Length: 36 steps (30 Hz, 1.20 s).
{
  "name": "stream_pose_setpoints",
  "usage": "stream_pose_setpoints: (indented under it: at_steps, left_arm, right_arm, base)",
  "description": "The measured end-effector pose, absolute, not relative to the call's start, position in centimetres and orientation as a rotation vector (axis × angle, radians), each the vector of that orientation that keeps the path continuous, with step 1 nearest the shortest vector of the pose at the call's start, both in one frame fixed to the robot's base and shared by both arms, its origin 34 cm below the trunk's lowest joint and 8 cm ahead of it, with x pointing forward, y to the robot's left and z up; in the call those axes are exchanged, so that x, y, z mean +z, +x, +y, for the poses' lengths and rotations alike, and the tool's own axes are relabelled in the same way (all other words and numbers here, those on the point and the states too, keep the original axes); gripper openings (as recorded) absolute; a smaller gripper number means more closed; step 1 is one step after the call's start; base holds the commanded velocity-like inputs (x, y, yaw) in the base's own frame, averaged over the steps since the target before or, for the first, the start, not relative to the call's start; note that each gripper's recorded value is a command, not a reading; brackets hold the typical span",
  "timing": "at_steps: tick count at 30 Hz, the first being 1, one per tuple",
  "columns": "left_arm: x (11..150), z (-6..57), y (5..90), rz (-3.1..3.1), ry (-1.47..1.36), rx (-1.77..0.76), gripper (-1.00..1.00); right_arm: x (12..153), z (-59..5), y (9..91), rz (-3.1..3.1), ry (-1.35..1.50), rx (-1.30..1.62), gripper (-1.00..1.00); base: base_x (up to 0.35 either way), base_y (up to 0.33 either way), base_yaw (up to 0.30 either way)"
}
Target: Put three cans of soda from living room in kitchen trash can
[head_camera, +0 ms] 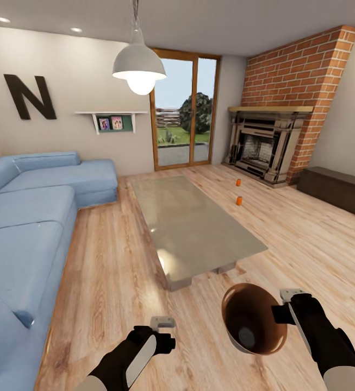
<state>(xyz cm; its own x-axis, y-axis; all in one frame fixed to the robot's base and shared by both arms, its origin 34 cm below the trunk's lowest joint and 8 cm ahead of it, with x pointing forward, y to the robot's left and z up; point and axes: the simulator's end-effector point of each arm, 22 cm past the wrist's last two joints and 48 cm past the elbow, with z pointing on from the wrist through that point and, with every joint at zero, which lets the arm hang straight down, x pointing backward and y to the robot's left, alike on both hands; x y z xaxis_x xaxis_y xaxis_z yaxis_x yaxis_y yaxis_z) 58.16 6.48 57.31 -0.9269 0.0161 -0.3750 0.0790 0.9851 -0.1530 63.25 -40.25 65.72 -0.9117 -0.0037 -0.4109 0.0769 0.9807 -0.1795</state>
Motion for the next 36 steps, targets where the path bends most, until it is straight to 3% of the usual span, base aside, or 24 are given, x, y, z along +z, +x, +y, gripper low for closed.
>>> stream_pose_setpoints:
  at_steps: [36]
  left_arm:
    - [59.7,9.3,55.3,2.816,0.027,-0.137,1.00]
  right_arm:
    - [62.4,-44.4,56.7,2.782,0.212,-0.228,-1.00]
  base:
    - [0.000,0.000,0.000]
